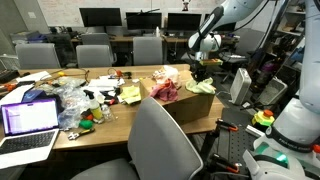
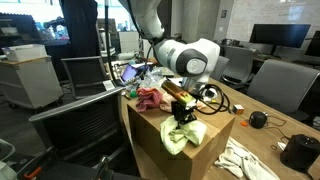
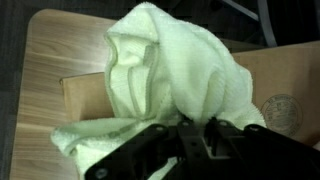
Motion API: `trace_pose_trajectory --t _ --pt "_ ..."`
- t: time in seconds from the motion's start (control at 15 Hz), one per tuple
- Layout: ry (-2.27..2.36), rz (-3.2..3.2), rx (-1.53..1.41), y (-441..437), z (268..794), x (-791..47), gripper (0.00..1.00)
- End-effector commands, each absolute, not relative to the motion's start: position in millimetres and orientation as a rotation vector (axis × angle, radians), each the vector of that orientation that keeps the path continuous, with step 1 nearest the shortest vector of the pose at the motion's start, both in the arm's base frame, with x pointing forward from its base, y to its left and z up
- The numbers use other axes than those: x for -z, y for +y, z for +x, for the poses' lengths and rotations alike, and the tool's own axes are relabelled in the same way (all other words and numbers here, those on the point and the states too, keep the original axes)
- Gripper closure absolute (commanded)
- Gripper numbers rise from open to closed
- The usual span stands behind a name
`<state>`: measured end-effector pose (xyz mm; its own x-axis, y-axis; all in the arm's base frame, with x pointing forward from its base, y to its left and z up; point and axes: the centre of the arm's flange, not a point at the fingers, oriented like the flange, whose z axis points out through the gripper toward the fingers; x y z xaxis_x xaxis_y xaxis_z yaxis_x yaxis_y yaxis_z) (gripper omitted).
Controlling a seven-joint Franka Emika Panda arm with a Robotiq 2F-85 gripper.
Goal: Put the green towel, the pink shirt and the peach shirt on the backrest of the chair respectively
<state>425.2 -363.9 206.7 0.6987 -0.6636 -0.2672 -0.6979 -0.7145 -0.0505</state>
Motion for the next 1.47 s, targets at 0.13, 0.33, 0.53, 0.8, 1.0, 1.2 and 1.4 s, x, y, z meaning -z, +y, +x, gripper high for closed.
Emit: trace_pose_trajectory --t 0.13,0.33,0.53,0.8,1.0,1.2,1.4 --pt "1.08 -2.783 -0.318 -337 409 -255 0.98" --pt "1.036 -2.821 -0.302 -321 402 -281 0.98" --pt "0.939 -2.895 -0.29 -297 393 -316 0.98" --pt "0.802 -3.015 -0.299 -266 383 -363 0.98" --pt "0.682 -3.097 -0.287 -244 378 -396 0.98" --pt "0.594 -3.183 -0.274 -221 379 -427 0.98" --pt "0.52 -3.28 -0.266 -192 381 -458 0.98"
